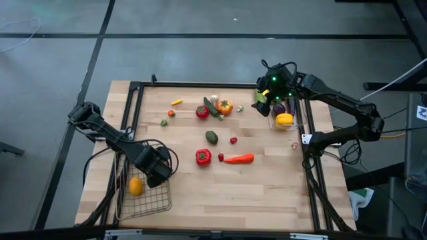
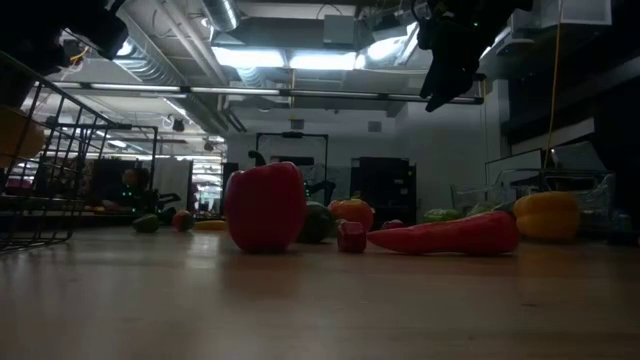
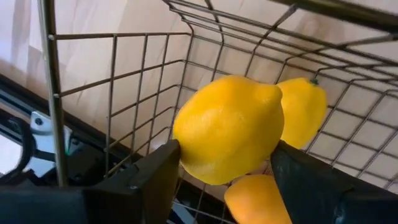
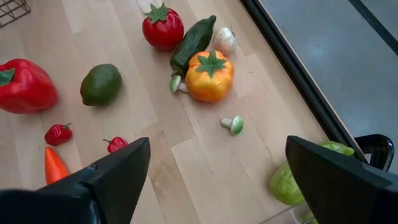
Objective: Sort produce into baskets
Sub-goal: Put the yellow lemon into the wire basket, then put the right green mushroom into the transparent bin
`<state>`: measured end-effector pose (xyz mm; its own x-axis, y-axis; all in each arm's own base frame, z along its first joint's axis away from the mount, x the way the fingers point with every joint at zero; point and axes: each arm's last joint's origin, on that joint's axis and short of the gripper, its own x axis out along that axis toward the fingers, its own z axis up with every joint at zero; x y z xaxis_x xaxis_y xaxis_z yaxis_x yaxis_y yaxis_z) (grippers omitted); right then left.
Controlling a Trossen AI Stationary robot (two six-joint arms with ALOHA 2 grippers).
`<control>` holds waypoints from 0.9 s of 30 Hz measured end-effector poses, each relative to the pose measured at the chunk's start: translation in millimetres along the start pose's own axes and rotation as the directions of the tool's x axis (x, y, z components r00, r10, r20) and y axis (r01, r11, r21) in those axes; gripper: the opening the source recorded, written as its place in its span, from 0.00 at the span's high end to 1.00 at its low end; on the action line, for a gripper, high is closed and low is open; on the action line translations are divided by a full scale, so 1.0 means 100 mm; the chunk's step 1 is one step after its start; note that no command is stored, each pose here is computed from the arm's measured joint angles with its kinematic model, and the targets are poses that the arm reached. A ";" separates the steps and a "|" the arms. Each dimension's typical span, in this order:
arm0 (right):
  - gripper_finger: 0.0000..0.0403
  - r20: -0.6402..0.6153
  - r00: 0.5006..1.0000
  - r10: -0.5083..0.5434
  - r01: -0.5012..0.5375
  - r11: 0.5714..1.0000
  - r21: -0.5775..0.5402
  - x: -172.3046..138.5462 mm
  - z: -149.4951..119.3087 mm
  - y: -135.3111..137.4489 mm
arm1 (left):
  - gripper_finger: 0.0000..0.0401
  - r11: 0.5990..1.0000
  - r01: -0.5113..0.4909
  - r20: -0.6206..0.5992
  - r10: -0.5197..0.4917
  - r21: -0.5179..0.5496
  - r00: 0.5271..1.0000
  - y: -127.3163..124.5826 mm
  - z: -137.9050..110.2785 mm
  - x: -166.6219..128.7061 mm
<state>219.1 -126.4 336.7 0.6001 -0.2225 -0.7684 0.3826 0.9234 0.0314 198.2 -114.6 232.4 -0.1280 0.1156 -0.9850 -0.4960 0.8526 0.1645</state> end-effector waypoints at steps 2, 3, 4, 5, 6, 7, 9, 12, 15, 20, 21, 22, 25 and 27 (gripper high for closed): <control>0.08 0.000 1.000 0.000 0.000 1.000 0.000 0.00 0.00 0.00 | 0.35 1.000 0.004 0.003 -0.004 -0.026 1.000 0.00 0.00 0.00; 0.08 0.000 1.000 0.000 0.000 1.000 0.000 0.00 0.00 0.00 | 0.33 0.999 0.006 0.004 -0.006 -0.039 1.000 0.00 0.00 0.00; 0.08 0.000 1.000 0.000 0.000 1.000 0.000 0.00 0.00 0.00 | 0.31 0.999 0.014 0.008 -0.013 -0.049 1.000 0.00 0.00 -0.01; 0.08 0.000 1.000 0.000 0.000 1.000 0.000 0.00 0.00 0.00 | 0.29 0.998 0.030 0.017 -0.029 -0.057 0.999 0.00 0.00 -0.02; 0.08 0.000 1.000 0.000 0.000 1.000 0.000 0.00 0.00 0.00 | 0.27 0.997 0.053 0.029 -0.051 -0.062 0.998 0.00 0.00 -0.04; 0.08 0.000 1.000 0.000 0.000 1.000 0.000 0.00 0.00 0.00 | 0.25 0.995 0.079 0.041 -0.076 -0.064 0.996 0.00 0.00 -0.06; 0.08 0.000 1.000 0.000 0.000 1.000 0.000 0.00 0.00 0.00 | 0.22 0.988 0.143 0.064 -0.139 -0.058 0.988 0.02 -0.01 -0.12; 0.08 0.000 1.000 0.000 0.000 1.000 0.000 0.00 0.00 0.00 | 0.19 0.971 0.235 0.117 -0.229 -0.046 0.966 0.06 0.00 -0.22; 0.08 0.000 1.000 0.000 0.000 1.000 0.000 0.00 0.00 0.00 | 0.19 0.945 0.318 0.174 -0.301 -0.080 0.938 0.18 0.02 -0.34; 0.08 0.001 1.000 0.000 0.000 1.000 0.000 0.00 0.00 0.00 | 0.19 0.874 0.457 0.346 -0.384 -0.163 0.856 0.43 0.14 -0.54; 0.08 0.001 1.000 0.000 0.000 1.000 0.000 0.00 0.00 0.00 | 0.19 0.858 0.488 0.400 -0.395 -0.162 0.827 0.48 0.18 -0.58; 0.08 0.001 1.000 0.000 0.000 1.000 0.000 0.00 0.00 0.00 | 0.19 0.841 0.519 0.460 -0.406 -0.149 0.790 0.52 0.22 -0.63; 0.08 0.000 1.000 0.000 0.000 1.000 0.000 0.00 0.00 0.00 | 0.19 0.812 0.578 0.645 -0.398 -0.083 0.652 0.66 0.39 -0.79; 0.08 0.000 1.000 0.000 0.000 1.000 0.000 0.00 0.00 0.00 | 0.19 0.808 0.587 0.756 -0.353 -0.050 0.551 0.74 0.54 -0.89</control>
<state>219.1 -126.4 336.8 0.6003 -0.2227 -0.7681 0.3827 0.9233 0.0314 218.7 -34.1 329.6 0.7539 0.1477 -0.6402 -0.5193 0.7309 -0.4428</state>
